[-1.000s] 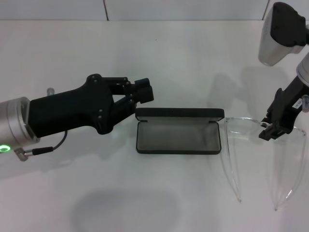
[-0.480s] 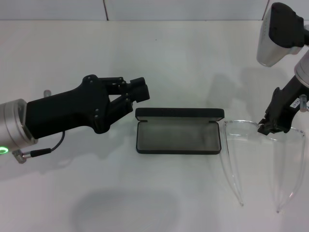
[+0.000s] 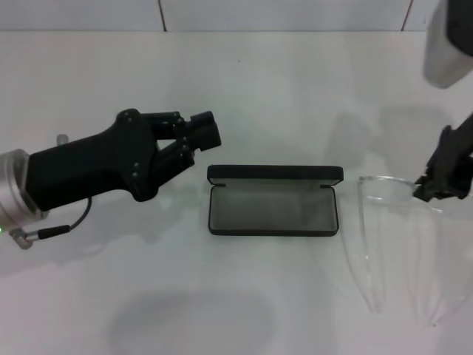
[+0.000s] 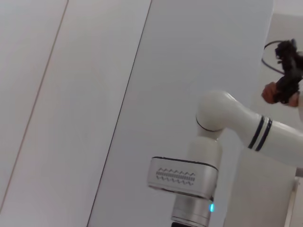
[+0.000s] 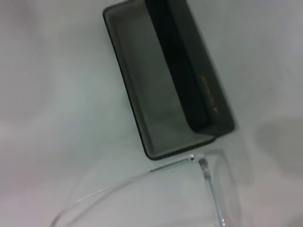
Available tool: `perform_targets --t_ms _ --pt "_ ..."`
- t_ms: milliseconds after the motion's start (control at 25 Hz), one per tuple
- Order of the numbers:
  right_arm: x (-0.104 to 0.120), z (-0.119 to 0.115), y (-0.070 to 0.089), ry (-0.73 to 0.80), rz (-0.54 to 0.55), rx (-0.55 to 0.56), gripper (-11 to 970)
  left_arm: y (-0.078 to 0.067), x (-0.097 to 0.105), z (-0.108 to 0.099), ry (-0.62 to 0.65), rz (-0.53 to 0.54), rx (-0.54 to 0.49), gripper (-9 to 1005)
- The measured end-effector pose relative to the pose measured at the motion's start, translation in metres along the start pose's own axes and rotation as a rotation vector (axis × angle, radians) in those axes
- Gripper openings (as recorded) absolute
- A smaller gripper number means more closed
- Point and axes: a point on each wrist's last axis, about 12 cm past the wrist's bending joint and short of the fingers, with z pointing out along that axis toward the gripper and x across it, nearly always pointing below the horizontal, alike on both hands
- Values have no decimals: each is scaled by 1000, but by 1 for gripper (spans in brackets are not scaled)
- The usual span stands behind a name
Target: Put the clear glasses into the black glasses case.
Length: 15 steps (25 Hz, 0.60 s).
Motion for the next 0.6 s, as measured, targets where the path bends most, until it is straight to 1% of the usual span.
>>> perform_targets --t_ms 120,240,440,520,600 --pt "10 -21 4 -46 13 41 69 0 -3 -1 -26 4 1 142" --pt "24 -44 3 -146 62 83 67 1 -7 1 -48 6 5 142" --pt "49 -81 7 -411 107 138 66 1 -18 10 -101 27 57 132" --pt "55 -88 9 -521 107 139 66 1 -23 16 -116 35 94 124" --pt "57 -88 12 -628 97 122 66 1 -26 19 -124 40 121 115"
